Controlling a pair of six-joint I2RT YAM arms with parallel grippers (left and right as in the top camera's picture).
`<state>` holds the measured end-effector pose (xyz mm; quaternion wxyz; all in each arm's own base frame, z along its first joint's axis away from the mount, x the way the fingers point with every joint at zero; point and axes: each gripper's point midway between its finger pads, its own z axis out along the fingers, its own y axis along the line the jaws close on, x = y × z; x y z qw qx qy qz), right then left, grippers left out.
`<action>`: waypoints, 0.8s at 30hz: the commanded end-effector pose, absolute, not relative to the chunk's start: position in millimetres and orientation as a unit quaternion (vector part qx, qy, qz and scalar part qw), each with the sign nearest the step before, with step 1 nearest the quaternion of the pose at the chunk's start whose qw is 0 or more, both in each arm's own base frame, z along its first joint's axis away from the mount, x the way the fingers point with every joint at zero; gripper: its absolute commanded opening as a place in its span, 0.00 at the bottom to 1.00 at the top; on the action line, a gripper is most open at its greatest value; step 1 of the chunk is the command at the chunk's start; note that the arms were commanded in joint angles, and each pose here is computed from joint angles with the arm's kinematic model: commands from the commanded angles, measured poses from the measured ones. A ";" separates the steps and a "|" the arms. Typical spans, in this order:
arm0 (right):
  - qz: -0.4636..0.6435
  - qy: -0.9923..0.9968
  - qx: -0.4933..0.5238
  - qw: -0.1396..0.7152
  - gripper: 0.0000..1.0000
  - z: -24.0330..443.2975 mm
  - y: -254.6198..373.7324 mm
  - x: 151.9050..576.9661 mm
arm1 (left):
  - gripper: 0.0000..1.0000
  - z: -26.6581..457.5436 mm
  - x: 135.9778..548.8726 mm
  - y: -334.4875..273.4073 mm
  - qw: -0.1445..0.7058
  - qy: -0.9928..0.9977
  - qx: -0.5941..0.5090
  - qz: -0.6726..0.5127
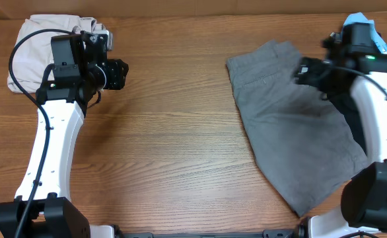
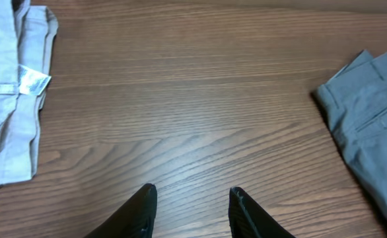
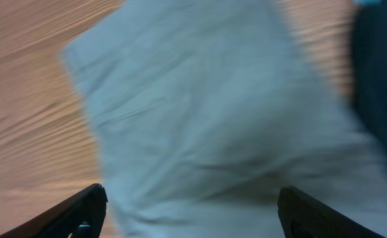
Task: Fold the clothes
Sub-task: 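Grasp the grey pants with the right gripper and drag them leftward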
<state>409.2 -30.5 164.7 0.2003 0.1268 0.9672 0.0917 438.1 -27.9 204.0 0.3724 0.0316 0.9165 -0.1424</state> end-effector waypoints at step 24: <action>-0.040 0.985 -0.087 0.141 0.75 57.8 128.5 424.7 | 0.37 168.5 456.4 -3.8 0.344 0.931 0.003 -0.124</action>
